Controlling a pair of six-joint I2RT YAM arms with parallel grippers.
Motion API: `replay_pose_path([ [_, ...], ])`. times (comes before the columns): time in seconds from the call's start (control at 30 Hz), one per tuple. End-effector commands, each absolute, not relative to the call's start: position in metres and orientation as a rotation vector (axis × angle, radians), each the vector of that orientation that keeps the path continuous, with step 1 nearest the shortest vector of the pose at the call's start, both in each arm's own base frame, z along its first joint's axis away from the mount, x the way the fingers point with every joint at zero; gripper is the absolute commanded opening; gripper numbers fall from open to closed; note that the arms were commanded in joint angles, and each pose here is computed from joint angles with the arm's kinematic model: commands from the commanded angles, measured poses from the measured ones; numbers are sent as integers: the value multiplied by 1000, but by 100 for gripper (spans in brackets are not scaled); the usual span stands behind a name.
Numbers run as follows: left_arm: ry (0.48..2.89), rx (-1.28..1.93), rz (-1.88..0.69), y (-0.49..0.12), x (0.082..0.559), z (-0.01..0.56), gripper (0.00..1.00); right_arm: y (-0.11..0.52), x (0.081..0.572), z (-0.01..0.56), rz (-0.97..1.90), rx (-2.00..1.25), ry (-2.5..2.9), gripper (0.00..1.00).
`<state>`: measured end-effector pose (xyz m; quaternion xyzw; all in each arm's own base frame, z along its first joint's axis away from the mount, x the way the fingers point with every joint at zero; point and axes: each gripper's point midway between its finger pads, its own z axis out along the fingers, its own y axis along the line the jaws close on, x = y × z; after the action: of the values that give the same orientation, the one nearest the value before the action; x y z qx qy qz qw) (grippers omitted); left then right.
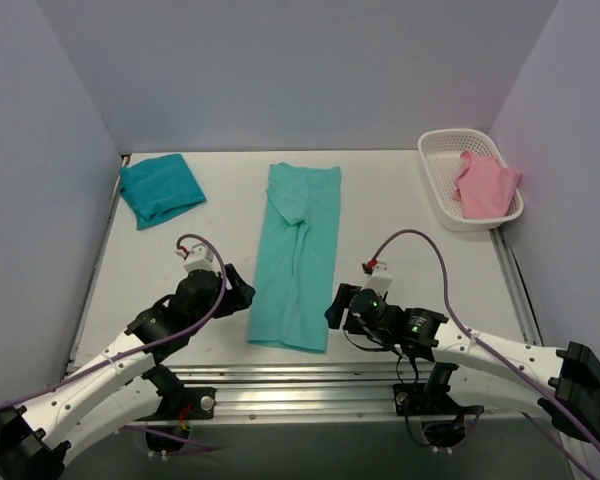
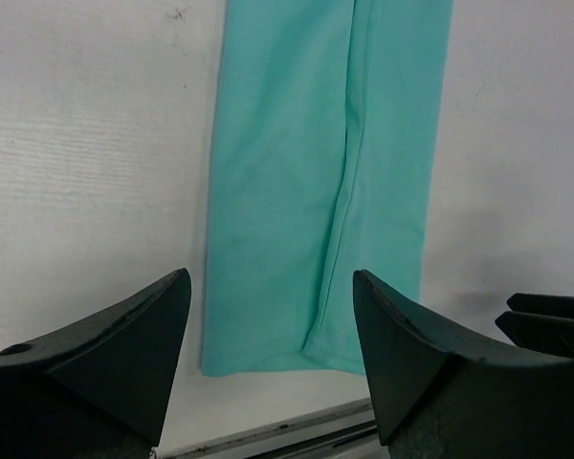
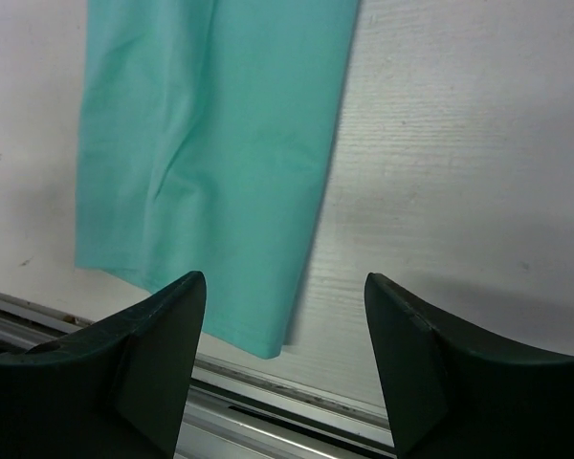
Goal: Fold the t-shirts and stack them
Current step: Fold the tshirt
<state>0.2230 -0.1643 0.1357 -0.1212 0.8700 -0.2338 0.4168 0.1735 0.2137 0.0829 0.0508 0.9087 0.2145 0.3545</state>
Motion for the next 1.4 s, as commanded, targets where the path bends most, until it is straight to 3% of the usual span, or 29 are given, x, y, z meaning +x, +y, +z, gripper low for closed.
replay_pose_path([
  [0.0,2236,-361,-527,-160,208,119,77,230,165,72,667,184,2381,63],
  [0.27,2389,-292,-491,-171,183,64,77,247,146,23,623,150,2477,61],
  [0.67,2411,-300,-531,-186,166,47,76,253,137,10,592,166,2502,58],
  [0.9,2438,-279,-551,-203,159,38,72,244,135,9,566,185,2503,24],
  [1.13,2450,-292,-474,-208,149,27,68,234,134,9,541,205,2498,19],
  [1.37,2429,-370,-416,-194,141,19,54,229,132,8,542,220,2496,7],
])
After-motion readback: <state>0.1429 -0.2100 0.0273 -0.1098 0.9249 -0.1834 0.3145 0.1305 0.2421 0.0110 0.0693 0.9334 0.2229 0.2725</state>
